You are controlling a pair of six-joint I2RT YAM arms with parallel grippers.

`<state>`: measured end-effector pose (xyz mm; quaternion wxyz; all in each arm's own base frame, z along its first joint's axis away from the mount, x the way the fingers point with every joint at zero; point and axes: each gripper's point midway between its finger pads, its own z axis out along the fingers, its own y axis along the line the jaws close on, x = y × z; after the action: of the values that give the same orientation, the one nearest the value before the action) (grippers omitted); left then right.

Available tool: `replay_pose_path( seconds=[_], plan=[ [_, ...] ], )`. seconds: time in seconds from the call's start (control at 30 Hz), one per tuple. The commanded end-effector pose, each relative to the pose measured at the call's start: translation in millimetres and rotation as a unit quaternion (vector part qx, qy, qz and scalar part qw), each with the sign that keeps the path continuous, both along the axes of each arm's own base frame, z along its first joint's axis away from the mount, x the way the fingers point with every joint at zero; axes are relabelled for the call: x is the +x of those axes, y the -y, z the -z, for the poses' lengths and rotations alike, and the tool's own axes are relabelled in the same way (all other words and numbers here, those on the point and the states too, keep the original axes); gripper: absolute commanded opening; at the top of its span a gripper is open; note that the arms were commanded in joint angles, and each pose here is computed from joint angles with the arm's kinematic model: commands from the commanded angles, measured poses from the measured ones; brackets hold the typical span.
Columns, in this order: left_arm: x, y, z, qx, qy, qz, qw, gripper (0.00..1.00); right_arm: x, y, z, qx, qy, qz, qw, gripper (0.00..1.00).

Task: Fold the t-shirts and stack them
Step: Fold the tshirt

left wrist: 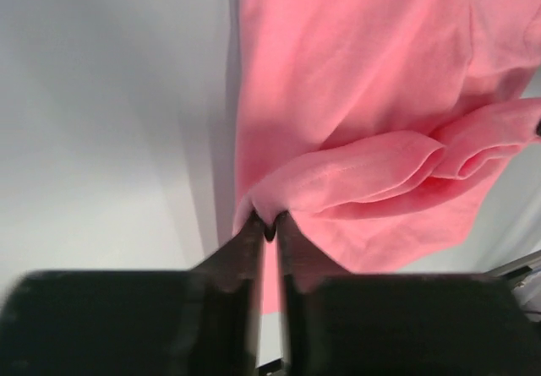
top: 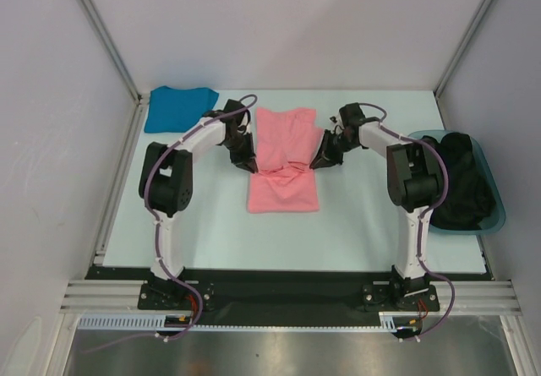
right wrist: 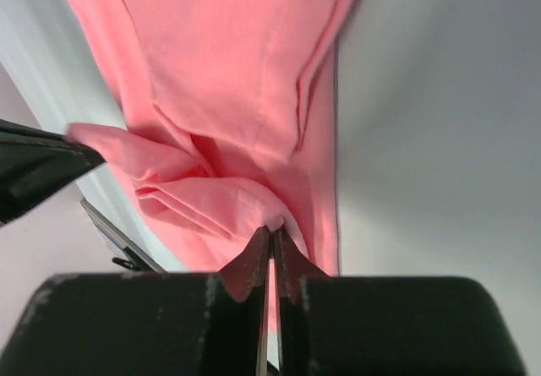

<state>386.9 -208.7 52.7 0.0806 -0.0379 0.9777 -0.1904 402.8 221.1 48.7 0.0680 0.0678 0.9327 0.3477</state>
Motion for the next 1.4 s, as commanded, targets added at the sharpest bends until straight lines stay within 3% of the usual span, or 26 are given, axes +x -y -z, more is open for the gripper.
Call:
replay_pose_path(
  seconds=[0.0, 0.17, 0.2, 0.3, 0.37, 0.43, 0.63, 0.73, 0.97, 1.37],
  plan=[
    [24.4, 5.7, -11.6, -0.018, 0.037, 0.008, 0.999, 0.21, 22.0, 3.5, -9.9, 0.004, 0.022, 0.0, 1.0, 0.09],
    [39.7, -4.5, -25.8, 0.013, 0.073, 0.0, 0.997, 0.45, 42.9, 13.0, -24.1, -0.021, 0.044, 0.019, 0.999, 0.18],
    [40.9, -9.2, -31.8, 0.025, 0.083, 0.001, 0.996, 0.47, 48.5, 15.0, -32.2, -0.028, 0.055, 0.02, 0.998, 0.27],
    [35.8, -19.7, -54.9, 0.038, 0.122, 0.006, 0.992, 0.5, 44.4, 21.8, -42.5, -0.053, 0.058, 0.011, 0.997, 0.38],
    [24.8, -14.9, -75.7, 0.013, 0.144, 0.02, 0.989, 0.47, 35.6, 25.5, -50.9, -0.075, 0.067, -0.001, 0.995, 0.43],
    [3.1, -4.8, -67.4, -0.023, 0.127, 0.045, 0.991, 0.43, 25.1, 26.9, -49.8, -0.097, 0.07, -0.014, 0.993, 0.46],
    [-38.9, 32.5, -52.7, -0.119, 0.101, 0.092, 0.983, 0.32, -8.0, -31.4, -46.5, -0.05, 0.075, -0.085, 0.992, 0.41],
    [-43.3, 47.2, -42.1, -0.152, 0.072, 0.087, 0.982, 0.29, -12.2, -62.4, -41.1, -0.01, 0.059, -0.093, 0.994, 0.31],
    [-21.5, 55.0, -20.1, -0.144, 0.056, 0.086, 0.984, 0.27, -8.1, -93.7, -24.3, 0.049, 0.02, -0.082, 0.995, 0.09],
    [37.3, 59.3, 10.3, -0.143, 0.064, 0.058, 0.986, 0.27, 49.1, -71.0, -6.8, 0.07, 0.042, -0.015, 0.997, 0.07]
  ],
)
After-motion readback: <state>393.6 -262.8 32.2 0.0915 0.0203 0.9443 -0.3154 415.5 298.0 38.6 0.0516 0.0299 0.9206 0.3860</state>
